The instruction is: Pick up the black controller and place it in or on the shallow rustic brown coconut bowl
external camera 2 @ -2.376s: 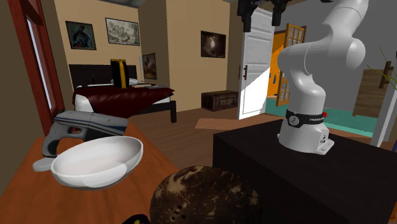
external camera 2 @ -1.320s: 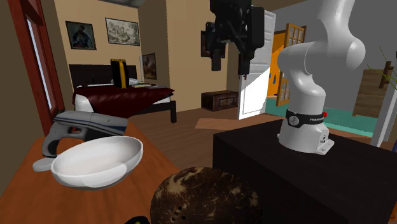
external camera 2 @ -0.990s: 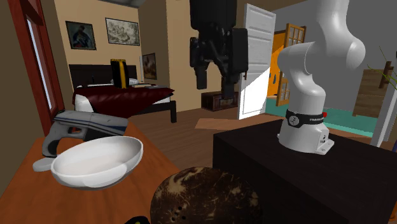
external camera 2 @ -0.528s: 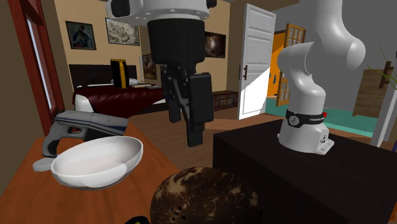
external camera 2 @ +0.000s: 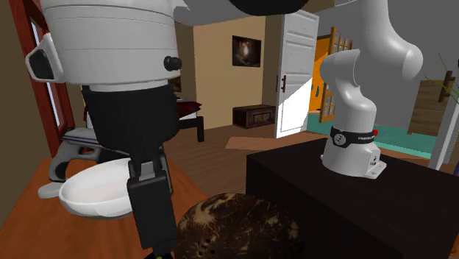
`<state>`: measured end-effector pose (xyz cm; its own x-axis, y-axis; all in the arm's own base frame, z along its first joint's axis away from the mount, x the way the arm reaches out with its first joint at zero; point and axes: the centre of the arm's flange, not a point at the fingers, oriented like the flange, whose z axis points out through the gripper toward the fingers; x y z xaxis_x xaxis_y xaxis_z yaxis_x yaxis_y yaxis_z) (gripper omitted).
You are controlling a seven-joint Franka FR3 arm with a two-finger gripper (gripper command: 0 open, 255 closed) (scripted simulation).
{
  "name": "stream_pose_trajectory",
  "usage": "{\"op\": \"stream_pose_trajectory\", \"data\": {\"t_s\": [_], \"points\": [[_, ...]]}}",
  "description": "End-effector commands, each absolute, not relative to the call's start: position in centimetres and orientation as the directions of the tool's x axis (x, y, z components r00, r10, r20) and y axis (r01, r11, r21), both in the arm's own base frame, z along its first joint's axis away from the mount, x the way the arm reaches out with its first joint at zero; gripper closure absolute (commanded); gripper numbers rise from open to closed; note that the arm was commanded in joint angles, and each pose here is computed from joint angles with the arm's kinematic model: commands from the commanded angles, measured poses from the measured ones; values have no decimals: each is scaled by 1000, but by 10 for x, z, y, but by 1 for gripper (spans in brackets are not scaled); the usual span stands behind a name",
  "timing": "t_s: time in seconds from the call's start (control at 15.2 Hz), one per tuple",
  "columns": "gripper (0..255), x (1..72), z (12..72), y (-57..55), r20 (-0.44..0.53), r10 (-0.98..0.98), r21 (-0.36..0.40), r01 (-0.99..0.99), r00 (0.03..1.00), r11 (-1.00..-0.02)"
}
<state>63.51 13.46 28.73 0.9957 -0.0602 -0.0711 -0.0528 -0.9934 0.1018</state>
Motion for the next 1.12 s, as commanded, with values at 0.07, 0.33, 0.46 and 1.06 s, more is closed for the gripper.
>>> {"op": "stream_pose_trajectory", "data": {"t_s": [0.07,0.33,0.46,1.06], "points": [[0,666,263,143,-70,-66,107,-58,995,-993],[0,682,239,147,-70,-69,110,-61,995,-992],[0,681,229,146,-70,-69,110,-61,995,-992],[0,680,210,144,-70,-69,110,-61,995,-992]]}}
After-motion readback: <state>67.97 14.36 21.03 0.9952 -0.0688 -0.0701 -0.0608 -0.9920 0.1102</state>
